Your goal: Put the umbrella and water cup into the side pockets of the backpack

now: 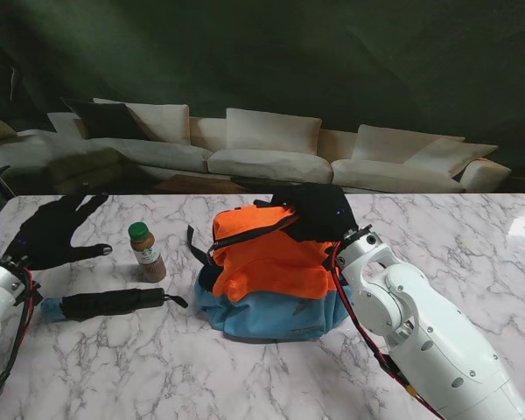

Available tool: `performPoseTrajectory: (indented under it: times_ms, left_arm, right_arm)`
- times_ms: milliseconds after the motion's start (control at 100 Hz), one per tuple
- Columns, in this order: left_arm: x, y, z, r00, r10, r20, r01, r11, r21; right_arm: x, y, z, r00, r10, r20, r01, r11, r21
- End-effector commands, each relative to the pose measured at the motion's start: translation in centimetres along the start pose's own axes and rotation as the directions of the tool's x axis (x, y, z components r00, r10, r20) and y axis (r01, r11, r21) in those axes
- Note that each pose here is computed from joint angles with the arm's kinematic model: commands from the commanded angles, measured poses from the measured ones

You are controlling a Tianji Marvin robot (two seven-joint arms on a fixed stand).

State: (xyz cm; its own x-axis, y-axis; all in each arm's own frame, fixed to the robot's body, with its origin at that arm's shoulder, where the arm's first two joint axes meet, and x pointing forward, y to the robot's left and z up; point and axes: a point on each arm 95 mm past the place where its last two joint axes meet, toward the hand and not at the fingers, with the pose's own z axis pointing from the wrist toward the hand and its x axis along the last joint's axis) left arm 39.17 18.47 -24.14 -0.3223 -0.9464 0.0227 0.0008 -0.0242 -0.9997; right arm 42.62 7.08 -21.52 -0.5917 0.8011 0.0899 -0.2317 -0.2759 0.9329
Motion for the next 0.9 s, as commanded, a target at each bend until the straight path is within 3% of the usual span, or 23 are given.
performPoseTrajectory:
  times_ms: [0,340,610,890]
  left_arm:
    - [-0.3,2.5,0.1,1.000,-0.012,0.013,0.013,0.996,-0.085]
    - [-0.4,7.8,2.1,0.995,-0.036,0.094,0.059,0.965,-0.255]
    - [-0.6,9.8,2.8,0.993,-0.003,0.117,0.045,0.932,-0.360]
    - [-0.5,11.0,3.7,0.991,0.013,0.130,0.041,0.914,-0.405]
  right_arm:
    - [0.0,-0.6,-0.2,1.000,0.003,0.009,-0.003,1.000,0.016]
    - [-0.1,-0.9,-0.2,1.000,0.005,0.015,-0.006,1.000,0.027]
    - [-0.2,-1.2,-0.2,1.000,0.009,0.022,-0.010,0.999,0.031]
    - [-0.3,-1.2,-0.3,1.000,0.009,0.023,-0.009,1.000,0.029]
